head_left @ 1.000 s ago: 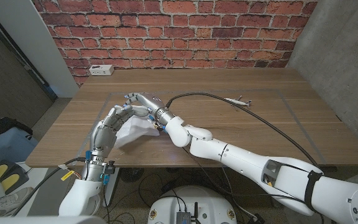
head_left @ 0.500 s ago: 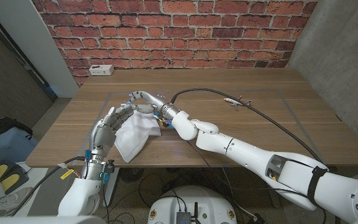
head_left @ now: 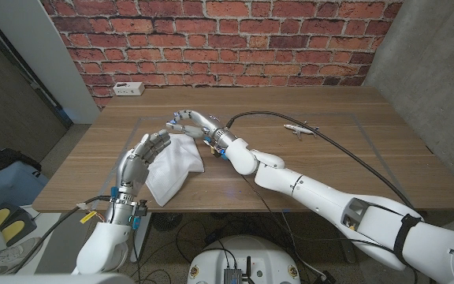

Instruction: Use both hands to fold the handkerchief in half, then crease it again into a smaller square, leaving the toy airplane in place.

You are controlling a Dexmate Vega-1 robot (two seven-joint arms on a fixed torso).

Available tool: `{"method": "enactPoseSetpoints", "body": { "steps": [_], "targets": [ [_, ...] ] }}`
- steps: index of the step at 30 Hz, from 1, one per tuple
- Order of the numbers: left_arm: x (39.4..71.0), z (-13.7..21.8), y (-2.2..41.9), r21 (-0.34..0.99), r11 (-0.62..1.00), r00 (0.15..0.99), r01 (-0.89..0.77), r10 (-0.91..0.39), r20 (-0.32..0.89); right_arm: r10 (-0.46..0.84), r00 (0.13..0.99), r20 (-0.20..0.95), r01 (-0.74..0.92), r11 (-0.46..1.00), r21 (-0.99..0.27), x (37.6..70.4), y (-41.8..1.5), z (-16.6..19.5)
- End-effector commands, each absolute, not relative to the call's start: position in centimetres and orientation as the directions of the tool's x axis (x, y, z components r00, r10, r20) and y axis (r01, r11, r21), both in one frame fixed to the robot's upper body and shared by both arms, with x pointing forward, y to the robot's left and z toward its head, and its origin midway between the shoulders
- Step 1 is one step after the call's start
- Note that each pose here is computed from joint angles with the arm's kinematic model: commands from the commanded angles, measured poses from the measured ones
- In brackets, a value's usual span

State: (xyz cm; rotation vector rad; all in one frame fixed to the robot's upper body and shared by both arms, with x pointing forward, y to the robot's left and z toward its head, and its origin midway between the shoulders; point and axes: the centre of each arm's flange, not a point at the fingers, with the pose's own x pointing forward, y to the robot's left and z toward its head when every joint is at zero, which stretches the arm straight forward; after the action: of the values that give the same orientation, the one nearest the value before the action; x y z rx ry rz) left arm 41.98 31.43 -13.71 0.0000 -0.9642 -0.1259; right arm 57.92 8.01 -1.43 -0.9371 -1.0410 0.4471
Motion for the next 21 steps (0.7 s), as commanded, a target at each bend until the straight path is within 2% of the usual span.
{"method": "enactPoseSetpoints", "body": {
  "steps": [1,21],
  "targets": [
    [42.8,-13.5,31.1,0.07,0.995,0.589,0.077,-0.102,0.802,0.642,0.507,0.575,0.1,0.619,-0.779,59.2,4.7,-0.4],
    [44.0,-12.8,30.7,0.111,0.993,0.63,0.042,-0.113,0.768,0.579,0.551,0.6,0.046,0.697,-0.715,60.1,1.4,0.0]
  ]
}}
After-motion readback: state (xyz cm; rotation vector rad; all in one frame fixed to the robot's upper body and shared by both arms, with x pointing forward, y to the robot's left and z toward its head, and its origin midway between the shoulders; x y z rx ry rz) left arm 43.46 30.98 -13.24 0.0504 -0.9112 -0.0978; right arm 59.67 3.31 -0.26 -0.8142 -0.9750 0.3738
